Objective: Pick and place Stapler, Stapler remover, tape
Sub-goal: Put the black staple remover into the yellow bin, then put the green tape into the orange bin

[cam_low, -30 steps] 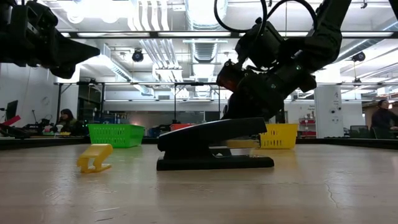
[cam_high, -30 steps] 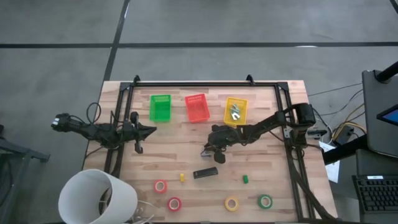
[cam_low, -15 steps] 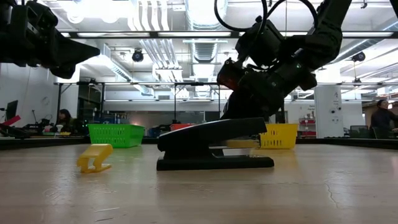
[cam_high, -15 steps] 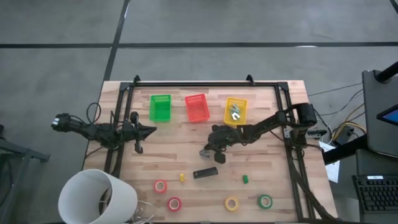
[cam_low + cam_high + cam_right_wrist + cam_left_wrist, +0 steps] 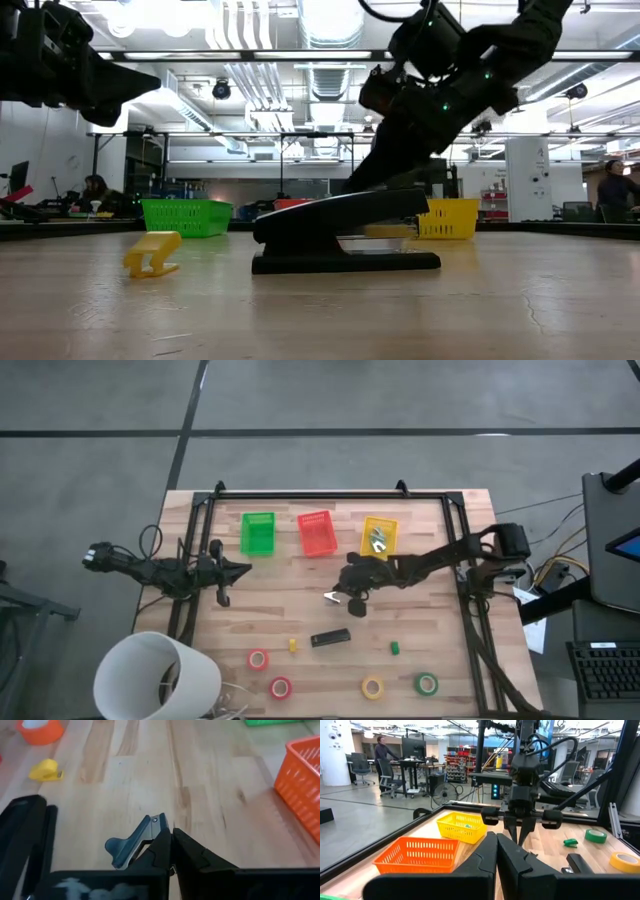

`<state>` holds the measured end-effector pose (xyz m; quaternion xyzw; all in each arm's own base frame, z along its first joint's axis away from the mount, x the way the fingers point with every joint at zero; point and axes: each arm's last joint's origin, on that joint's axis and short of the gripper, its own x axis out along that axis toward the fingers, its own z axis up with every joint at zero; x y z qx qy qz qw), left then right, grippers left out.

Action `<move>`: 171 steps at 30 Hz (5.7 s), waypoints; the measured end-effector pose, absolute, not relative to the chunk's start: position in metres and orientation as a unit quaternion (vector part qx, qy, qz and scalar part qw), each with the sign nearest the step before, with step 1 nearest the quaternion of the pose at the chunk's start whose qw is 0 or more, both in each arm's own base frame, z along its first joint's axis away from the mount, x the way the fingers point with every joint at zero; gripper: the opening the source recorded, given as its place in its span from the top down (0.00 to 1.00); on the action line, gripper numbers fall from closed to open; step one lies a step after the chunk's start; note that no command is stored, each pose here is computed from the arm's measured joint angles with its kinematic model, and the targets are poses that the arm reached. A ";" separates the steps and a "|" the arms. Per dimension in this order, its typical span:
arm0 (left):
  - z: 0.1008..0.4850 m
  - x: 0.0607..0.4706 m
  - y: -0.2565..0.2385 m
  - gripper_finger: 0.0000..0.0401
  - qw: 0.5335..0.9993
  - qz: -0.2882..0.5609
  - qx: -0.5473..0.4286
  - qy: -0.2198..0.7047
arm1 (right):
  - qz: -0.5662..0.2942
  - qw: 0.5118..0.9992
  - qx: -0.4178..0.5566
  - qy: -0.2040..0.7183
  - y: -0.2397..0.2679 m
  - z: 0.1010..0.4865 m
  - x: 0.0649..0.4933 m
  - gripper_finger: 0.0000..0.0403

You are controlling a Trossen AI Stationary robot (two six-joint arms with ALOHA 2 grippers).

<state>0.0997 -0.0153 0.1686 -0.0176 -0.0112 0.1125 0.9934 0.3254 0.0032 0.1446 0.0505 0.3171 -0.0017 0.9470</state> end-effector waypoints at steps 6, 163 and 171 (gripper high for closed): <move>0.168 0.100 -0.015 0.98 0.993 0.113 -0.017 -0.010 | -0.002 0.945 0.051 0.322 0.003 0.158 0.318 0.98; 0.167 0.100 -0.015 0.98 0.994 0.113 -0.014 -0.004 | -0.014 0.716 0.161 0.679 0.234 0.170 0.160 0.73; 0.167 0.100 -0.015 0.98 0.994 0.113 -0.014 -0.003 | -0.039 0.704 0.125 0.698 0.233 0.149 0.161 0.69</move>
